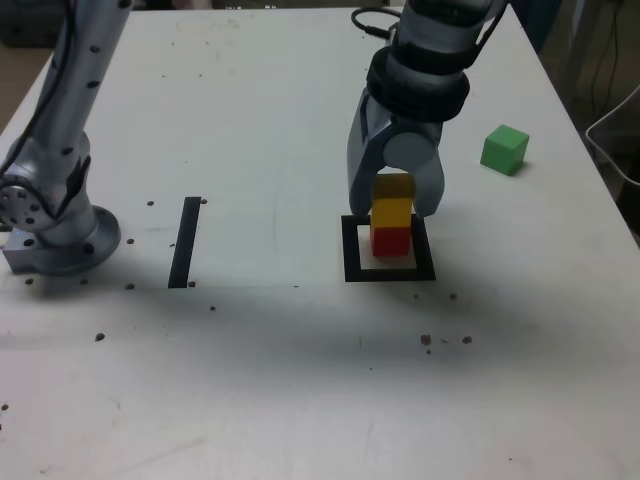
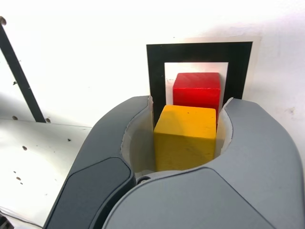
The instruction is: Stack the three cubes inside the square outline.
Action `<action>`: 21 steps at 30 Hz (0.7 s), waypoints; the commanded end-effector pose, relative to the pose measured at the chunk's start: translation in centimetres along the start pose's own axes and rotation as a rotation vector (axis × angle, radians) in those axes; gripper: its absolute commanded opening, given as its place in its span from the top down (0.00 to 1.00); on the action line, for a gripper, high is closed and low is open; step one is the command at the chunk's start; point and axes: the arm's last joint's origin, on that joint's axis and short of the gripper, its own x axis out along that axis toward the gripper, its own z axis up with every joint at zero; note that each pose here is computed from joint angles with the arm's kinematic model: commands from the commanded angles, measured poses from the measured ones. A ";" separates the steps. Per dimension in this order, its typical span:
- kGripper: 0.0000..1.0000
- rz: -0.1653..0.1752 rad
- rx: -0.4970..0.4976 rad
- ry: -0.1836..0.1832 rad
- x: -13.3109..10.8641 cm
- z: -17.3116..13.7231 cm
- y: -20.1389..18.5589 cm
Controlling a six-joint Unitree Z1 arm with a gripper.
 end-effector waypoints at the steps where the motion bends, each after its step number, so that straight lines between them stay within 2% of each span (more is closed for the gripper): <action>1: 0.85 0.003 0.003 0.002 0.3 0.3 0.1; 7: 0.80 0.010 0.007 -0.002 0.5 0.6 0.3; 18: 0.62 0.019 0.005 0.002 0.6 0.6 0.6; 21: 0.54 0.018 0.005 0.006 0.7 0.5 0.7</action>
